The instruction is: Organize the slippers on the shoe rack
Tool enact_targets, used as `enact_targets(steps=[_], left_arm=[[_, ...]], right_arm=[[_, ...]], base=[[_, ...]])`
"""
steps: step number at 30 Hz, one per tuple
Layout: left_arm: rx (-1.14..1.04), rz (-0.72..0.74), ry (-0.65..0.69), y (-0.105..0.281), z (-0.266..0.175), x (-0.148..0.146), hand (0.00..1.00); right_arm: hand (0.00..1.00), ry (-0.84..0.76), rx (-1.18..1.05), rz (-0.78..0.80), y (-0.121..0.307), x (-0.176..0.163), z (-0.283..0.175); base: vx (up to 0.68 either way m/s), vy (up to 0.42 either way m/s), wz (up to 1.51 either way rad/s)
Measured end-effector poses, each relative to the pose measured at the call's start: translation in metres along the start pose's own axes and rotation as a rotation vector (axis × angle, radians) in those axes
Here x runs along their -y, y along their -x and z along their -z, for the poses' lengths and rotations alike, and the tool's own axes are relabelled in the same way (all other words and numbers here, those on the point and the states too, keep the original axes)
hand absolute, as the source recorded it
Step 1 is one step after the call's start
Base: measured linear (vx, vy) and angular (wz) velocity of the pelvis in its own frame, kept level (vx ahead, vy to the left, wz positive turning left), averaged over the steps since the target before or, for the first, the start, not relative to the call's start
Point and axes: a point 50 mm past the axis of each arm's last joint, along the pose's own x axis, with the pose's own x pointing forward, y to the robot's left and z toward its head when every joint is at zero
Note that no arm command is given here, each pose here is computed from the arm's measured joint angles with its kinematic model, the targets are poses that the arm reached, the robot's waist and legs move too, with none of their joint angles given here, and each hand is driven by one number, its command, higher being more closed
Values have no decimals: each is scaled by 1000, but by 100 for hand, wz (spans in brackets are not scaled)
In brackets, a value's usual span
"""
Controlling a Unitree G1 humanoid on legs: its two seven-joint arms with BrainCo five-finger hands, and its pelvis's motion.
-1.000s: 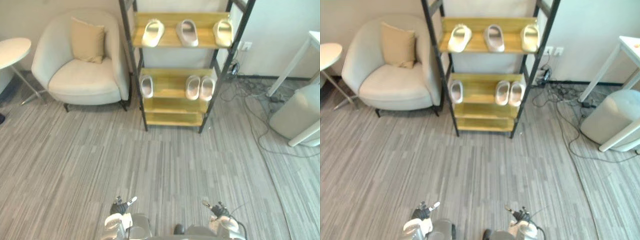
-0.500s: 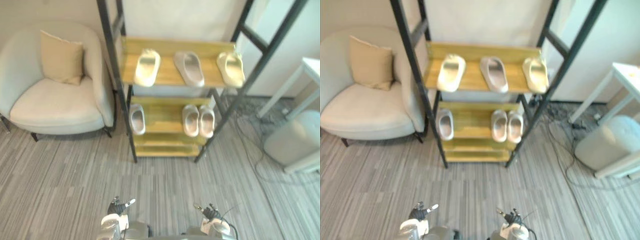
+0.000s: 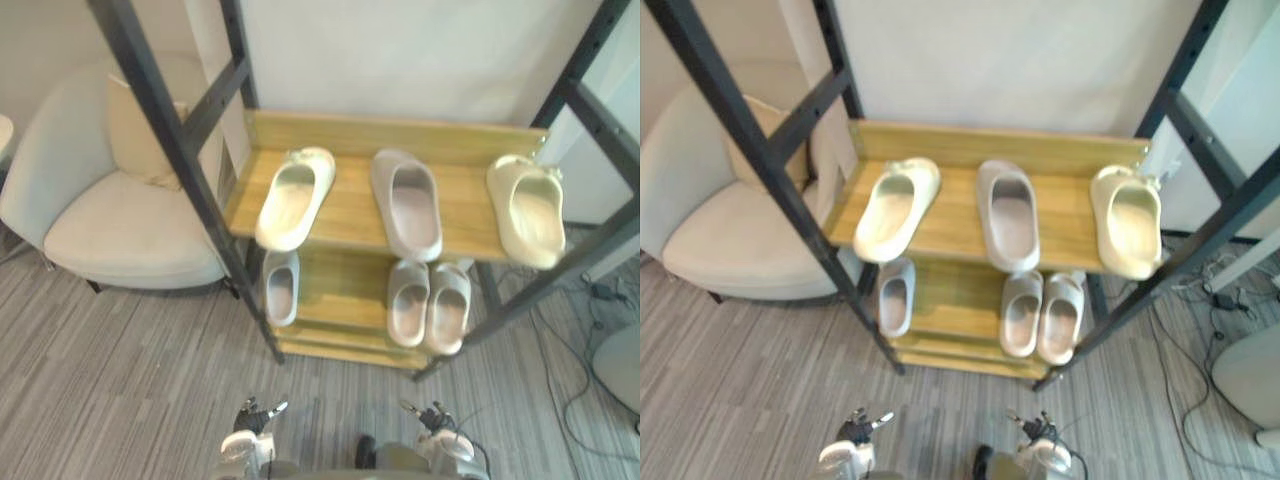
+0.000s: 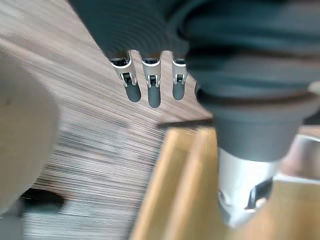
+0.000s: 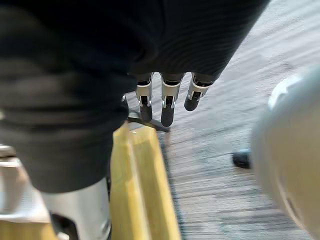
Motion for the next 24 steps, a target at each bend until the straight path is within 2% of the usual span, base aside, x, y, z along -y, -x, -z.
enact_targets(steps=[3, 11, 24], left_arm=[[6, 17, -22, 0, -1, 4, 0], [-14, -6, -61, -1, 3, -10, 0], [-41, -4, -95, 1, 12, -11, 0]], right_arm=[[0, 7, 2, 0, 0, 1, -1], [0, -1, -39, -17, 5, -7, 15], [0, 15, -23, 33, 5, 3, 15]], base=[[206, 103, -44], [146, 110, -15], [9, -5, -14]])
